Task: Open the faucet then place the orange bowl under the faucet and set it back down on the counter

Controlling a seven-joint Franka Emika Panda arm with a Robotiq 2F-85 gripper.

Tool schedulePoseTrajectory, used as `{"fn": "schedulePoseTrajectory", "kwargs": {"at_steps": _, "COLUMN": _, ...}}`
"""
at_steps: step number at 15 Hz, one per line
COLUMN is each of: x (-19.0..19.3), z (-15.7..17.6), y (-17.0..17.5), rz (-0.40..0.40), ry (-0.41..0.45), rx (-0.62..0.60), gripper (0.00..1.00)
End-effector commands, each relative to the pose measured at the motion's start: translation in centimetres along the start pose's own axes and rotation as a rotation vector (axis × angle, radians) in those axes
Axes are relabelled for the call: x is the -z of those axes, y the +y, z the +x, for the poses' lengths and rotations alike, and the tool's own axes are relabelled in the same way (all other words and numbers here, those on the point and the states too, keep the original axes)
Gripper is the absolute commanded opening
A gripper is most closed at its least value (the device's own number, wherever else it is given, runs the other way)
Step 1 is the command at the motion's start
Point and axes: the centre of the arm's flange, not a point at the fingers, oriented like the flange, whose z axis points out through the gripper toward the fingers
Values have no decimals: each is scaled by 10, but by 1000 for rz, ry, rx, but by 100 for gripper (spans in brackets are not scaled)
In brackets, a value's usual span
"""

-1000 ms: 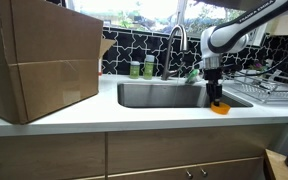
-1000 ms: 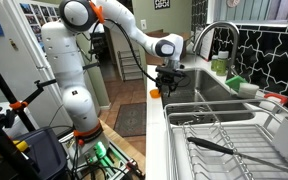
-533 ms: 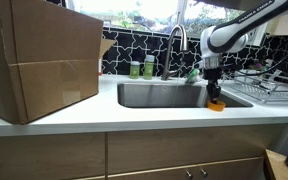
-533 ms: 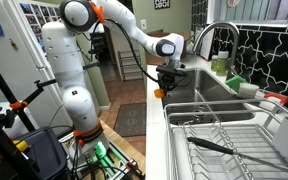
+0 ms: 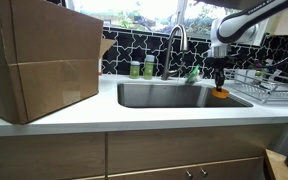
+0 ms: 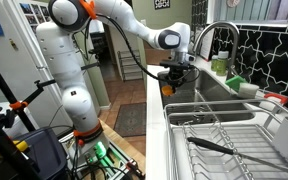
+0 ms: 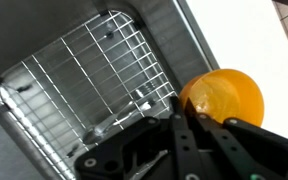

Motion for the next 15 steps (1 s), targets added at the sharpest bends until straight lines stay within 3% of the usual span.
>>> {"fn": "schedulePoseTrajectory", "kwargs": {"at_steps": 1, "x": 30, "z": -41, "y": 35, "rz": -73, "ry": 24, "rx": -191, "gripper": 1}}
{"fn": "schedulePoseTrajectory", "kwargs": {"at_steps": 2, "x": 17, "z": -25, "y": 26, "rz": -33, "ry": 20, "rx": -106, "gripper": 4}}
{"fn": "schedulePoseTrajectory", "kwargs": {"at_steps": 6, "x": 32, "z": -42, "y": 39, "rz": -54, "ry": 44, "rx": -174, "gripper": 1}}
{"fn": "schedulePoseTrajectory", "kwargs": {"at_steps": 9, "x": 43, "z": -35, "y": 76, "rz": 20, "ry": 160, "rx": -332, "gripper": 1}}
{"fn": "schedulePoseTrajectory", "kwargs": {"at_steps": 15, "x": 53, "z": -7, "y": 116, "rz": 108, "ry": 333, "rx": -482, "gripper": 1}}
